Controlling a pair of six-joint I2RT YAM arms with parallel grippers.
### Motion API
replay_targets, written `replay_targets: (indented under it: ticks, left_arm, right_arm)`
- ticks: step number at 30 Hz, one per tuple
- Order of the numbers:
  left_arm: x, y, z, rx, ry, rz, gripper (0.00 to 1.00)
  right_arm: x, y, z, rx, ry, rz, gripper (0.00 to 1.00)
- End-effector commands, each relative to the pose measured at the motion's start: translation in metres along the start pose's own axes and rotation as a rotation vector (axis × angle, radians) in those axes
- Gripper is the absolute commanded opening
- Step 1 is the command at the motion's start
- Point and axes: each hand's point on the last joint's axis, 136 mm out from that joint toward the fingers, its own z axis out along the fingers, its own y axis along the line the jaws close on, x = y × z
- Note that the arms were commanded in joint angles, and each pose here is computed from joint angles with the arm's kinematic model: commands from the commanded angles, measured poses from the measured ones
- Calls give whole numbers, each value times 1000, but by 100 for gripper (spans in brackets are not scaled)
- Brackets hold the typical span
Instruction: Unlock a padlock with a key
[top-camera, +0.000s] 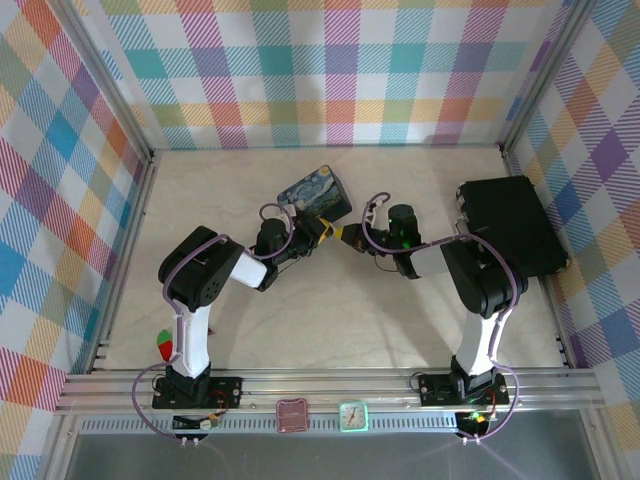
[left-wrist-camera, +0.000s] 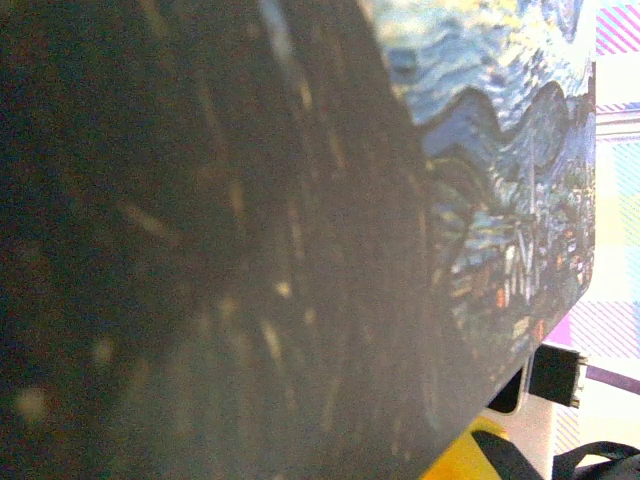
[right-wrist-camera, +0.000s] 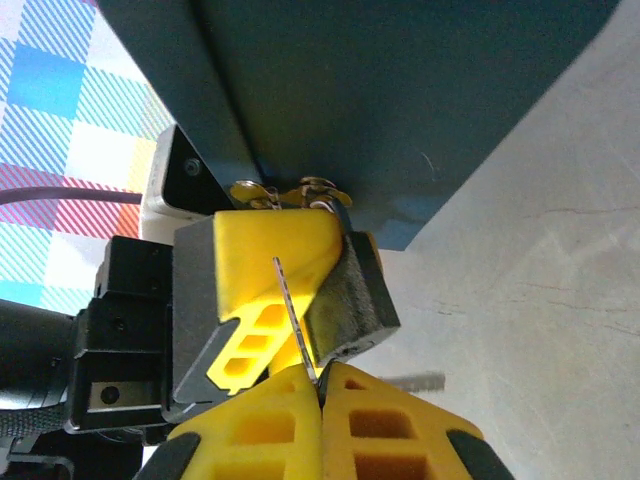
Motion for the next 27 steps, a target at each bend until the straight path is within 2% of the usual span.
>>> replay_targets:
  ticks: [1,9,27]
  left_arm:
    - [-4,-22,-4,76,-4,-10,0]
    - [-10,-23,-2,112,-24,-53,0]
    - [-5,-11,-7,82,-19,-47,0]
  right_arm:
    - [6,-2,-5,1,6,12,0]
    - [26,-16,-19,65,17,55,0]
    - [14,2,-4,-17,22,33,0]
